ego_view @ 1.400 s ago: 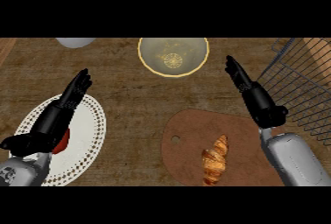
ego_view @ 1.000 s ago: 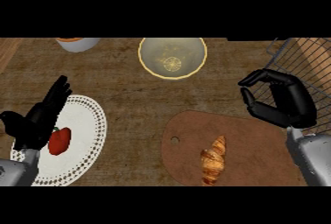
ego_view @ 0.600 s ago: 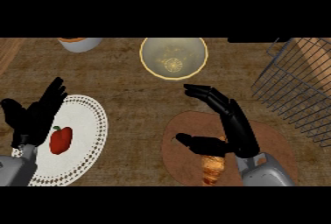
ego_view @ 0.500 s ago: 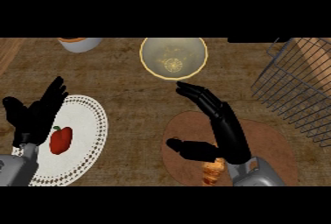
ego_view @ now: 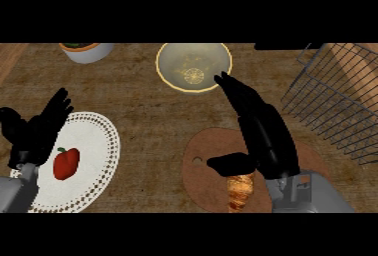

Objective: Pick the croissant from the cutting board and place it in the basket

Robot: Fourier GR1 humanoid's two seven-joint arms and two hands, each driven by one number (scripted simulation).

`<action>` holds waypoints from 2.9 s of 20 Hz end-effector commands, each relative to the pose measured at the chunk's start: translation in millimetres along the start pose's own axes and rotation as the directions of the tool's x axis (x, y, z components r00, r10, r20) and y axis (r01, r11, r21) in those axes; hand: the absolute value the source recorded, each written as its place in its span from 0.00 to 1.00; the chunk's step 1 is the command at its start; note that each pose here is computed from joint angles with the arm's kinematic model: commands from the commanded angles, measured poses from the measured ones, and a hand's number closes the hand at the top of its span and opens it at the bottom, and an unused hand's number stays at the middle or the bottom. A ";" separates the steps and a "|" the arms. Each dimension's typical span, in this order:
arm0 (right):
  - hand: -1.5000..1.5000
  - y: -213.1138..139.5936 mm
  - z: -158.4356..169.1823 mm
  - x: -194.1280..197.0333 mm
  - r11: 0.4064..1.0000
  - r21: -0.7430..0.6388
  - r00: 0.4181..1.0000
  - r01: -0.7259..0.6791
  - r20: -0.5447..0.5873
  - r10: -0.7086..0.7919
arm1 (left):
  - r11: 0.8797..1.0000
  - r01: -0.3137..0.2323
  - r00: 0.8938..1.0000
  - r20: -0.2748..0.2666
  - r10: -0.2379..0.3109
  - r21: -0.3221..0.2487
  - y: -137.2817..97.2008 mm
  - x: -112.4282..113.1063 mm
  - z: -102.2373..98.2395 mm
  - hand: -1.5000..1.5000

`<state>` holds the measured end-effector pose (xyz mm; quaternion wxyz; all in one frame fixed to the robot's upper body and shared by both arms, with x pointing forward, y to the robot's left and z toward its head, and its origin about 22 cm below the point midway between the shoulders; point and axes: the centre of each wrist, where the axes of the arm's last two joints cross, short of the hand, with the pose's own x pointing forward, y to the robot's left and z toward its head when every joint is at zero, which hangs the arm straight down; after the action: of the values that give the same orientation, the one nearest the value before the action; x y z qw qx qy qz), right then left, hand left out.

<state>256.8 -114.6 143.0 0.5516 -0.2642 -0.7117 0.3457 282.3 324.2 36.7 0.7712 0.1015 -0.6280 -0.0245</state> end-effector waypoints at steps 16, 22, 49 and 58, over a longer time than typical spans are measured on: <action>0.00 -127.4 32.5 30.4 0.933 0.344 0.933 -0.109 -0.288 0.215 | 1.000 -0.005 1.000 0.002 0.005 0.012 -14.2 -1.9 4.2 0.50; 0.00 -155.9 85.1 32.4 0.971 0.237 0.957 -0.026 -0.275 0.093 | 1.000 0.009 1.000 0.007 -0.009 -0.006 -2.1 -13.2 8.0 0.50; 0.00 13.1 87.1 -74.3 0.985 0.164 0.950 0.046 -0.311 0.007 | 0.999 -0.017 0.999 0.033 0.019 -0.041 1.6 2.9 1.2 0.50; 0.00 48.8 76.3 -82.5 0.975 0.223 0.942 0.019 -0.331 0.058 | 1.000 0.002 1.000 0.026 -0.002 -0.019 -3.6 3.2 -9.9 0.50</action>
<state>198.6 -172.1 66.6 0.6895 -0.2574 -0.5705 0.3644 289.2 318.5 35.1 0.7654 0.0895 -0.6364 -0.0338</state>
